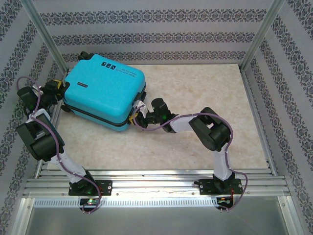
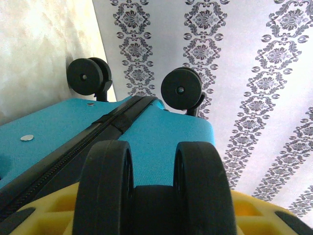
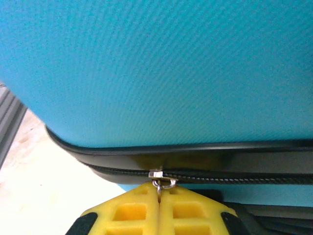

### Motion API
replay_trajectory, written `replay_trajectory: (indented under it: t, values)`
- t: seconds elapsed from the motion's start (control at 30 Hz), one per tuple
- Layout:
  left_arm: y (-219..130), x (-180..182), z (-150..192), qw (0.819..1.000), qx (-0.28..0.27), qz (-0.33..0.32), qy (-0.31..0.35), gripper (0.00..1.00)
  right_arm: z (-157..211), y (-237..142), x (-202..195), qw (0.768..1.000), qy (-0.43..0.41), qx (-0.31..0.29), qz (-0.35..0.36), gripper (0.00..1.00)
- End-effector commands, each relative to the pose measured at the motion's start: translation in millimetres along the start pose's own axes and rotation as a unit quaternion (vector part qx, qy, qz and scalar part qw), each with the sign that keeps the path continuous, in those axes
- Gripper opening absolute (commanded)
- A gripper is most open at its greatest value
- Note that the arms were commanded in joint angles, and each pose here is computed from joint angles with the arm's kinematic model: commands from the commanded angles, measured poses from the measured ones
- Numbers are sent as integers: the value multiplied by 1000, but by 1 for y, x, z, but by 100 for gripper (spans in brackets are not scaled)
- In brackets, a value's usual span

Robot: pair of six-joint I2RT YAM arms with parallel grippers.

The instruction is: Pack the luggage

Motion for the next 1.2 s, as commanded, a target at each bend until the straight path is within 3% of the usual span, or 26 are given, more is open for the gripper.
replay_trajectory:
  t: [0.0,0.1,0.23,0.43,0.5,0.57,0.8,0.83,0.93,0.97,1.17]
  values:
    - [2,-16,14,997,44,21,-58,0,-14,-3,33,996,-47,-26,-73,0]
    - [2,-16,15,997,45,21,-57,0,-15,-4,24,998,-44,-20,-42,0]
    - [2,-16,15,997,47,20,-58,0,-18,-10,-34,996,28,-23,78,0]
    - [-1,-15,14,997,48,16,-58,0,-12,-46,-118,954,200,-65,214,0]
    - [-2,-13,13,997,47,15,-58,0,-11,-58,-135,939,249,-100,214,0]
    - [-2,-12,11,997,48,14,-60,0,-18,-63,-139,941,252,-140,176,0]
    - [-1,-25,21,997,75,2,-19,0,-36,-43,-101,981,143,-118,59,0]
    - [-2,-28,25,997,80,-2,-9,6,-38,-40,-96,984,135,-108,47,0]
    - [-5,-40,33,996,84,-6,17,40,-40,-38,-91,987,126,-99,34,0]
    - [-7,-44,35,996,82,-7,26,46,-39,-37,-90,987,127,-98,32,0]
    - [-22,-74,51,993,49,-34,106,56,-37,-36,-73,990,108,-94,0,0]
Point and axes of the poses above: each hand's point on the last joint's axis, 136 mm out from that joint toward the fingers, its own y axis out along the fingers, its own x axis along the line the jaws close on, z = x × y, the point moved 4 cm from there along -y, back along the fingers, and after that the axes turned 7 degrees about -y, right-handed, at the moved point
